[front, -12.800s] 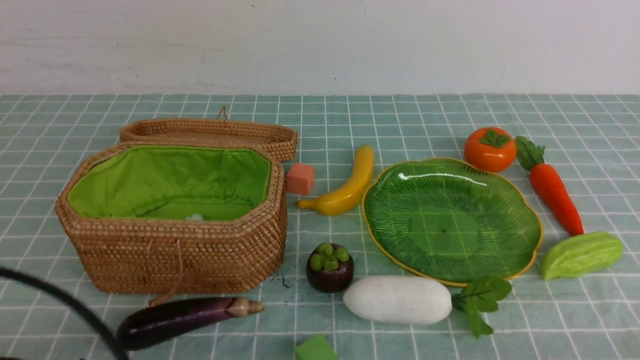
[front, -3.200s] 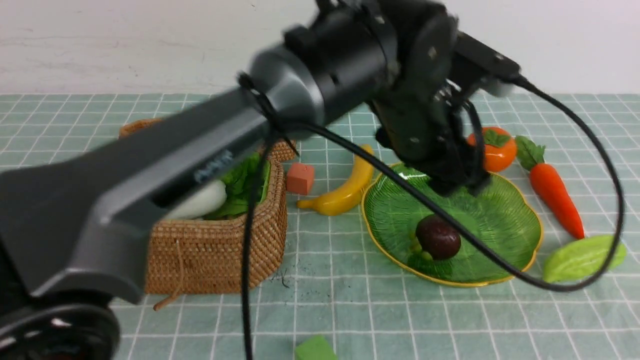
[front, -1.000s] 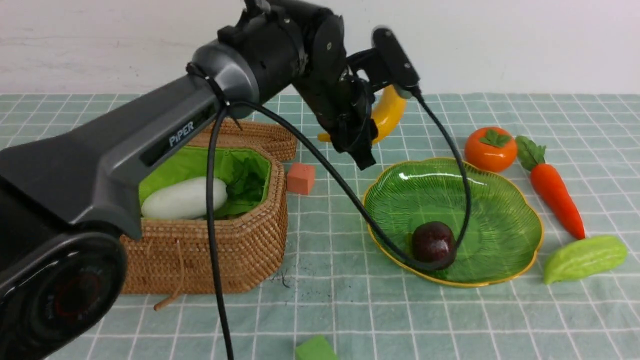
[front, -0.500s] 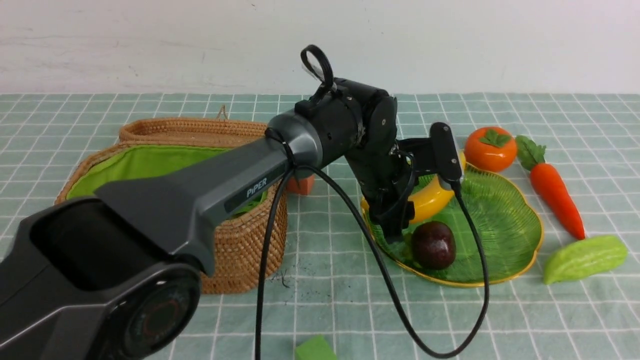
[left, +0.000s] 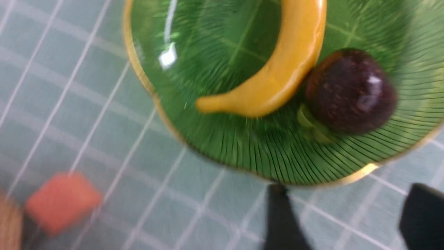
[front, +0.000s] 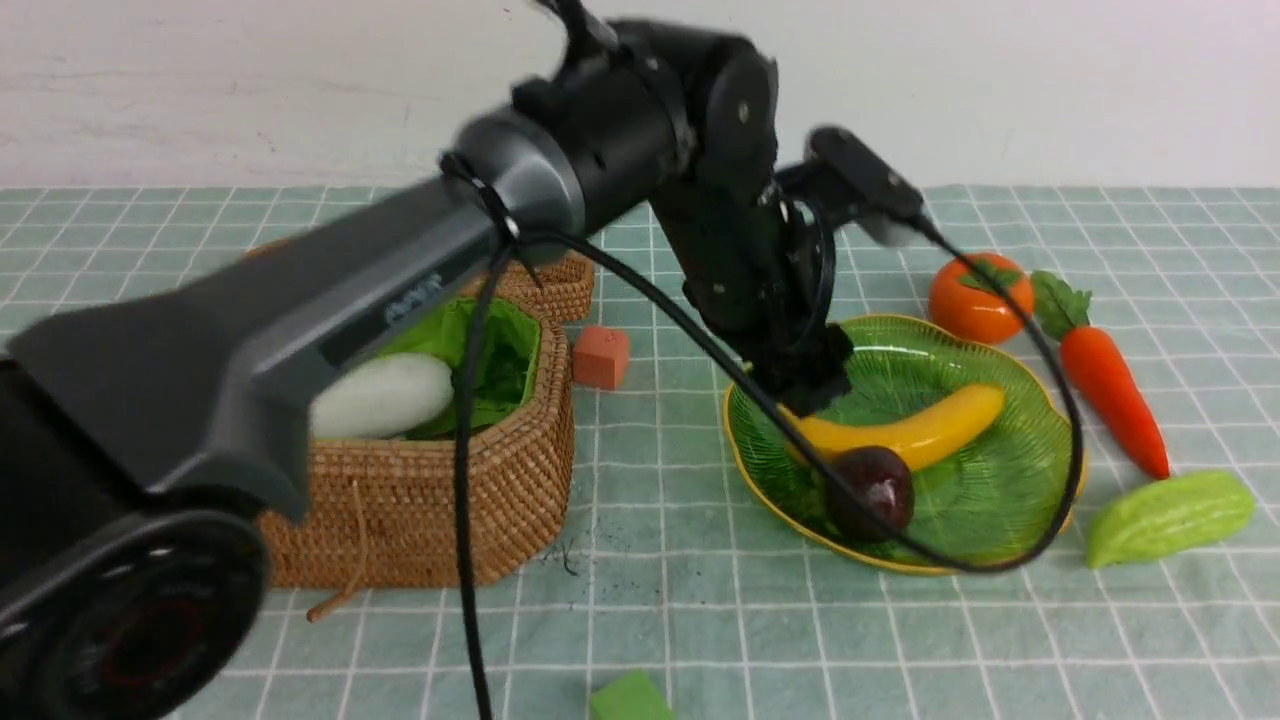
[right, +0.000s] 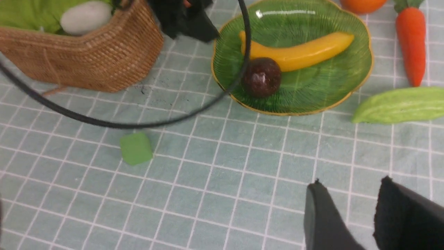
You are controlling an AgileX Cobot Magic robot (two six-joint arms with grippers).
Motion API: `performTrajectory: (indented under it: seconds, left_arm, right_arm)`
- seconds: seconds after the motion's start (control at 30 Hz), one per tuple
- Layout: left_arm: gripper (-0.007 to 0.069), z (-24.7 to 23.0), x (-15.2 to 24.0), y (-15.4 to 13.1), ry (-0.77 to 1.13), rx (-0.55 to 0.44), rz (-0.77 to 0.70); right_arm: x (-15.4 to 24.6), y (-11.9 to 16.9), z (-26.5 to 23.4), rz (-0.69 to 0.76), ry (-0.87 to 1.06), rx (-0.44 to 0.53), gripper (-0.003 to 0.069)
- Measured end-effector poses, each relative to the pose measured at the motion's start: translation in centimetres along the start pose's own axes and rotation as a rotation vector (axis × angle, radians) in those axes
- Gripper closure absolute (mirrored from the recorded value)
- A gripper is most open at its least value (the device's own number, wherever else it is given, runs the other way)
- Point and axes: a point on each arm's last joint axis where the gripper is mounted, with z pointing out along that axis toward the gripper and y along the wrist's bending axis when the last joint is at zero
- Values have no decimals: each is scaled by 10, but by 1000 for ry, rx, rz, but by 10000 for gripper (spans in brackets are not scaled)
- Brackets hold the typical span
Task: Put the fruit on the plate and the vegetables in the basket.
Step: Take a chayote with your right arm and place it on the basket on the left.
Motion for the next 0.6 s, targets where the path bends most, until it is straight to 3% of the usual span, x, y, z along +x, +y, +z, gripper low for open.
performTrajectory:
  seconds: [0.03, 0.07, 0.13, 0.17, 0.2, 0.43, 0.6]
  left_arm:
    - [374, -32, -1, -1, -20, -25, -67]
    - [393, -37, 0, -1, -18, -27, -75]
    - [582, -94, 1, -4, -89, -70, -143]
    - [603, -99, 1, -4, -98, -73, -147]
    - [638, -138, 3, -7, -174, -99, -180]
    - [638, -222, 39, -20, -279, -175, -283]
    - [638, -236, 102, -41, -250, -181, -325]
  right_arm:
    - [-6, -1, 12, 6, 43, 9, 421]
    - [-7, -1, 17, 7, 60, 12, 421]
    - [-18, -4, 44, 11, 137, 35, 421]
    - [-20, -5, 48, 12, 146, 36, 421]
    - [-27, -8, 72, 11, 202, 60, 421]
    - [-38, -42, 141, 107, 347, 190, 421]
    - [-37, -104, 168, 356, 373, 299, 421]
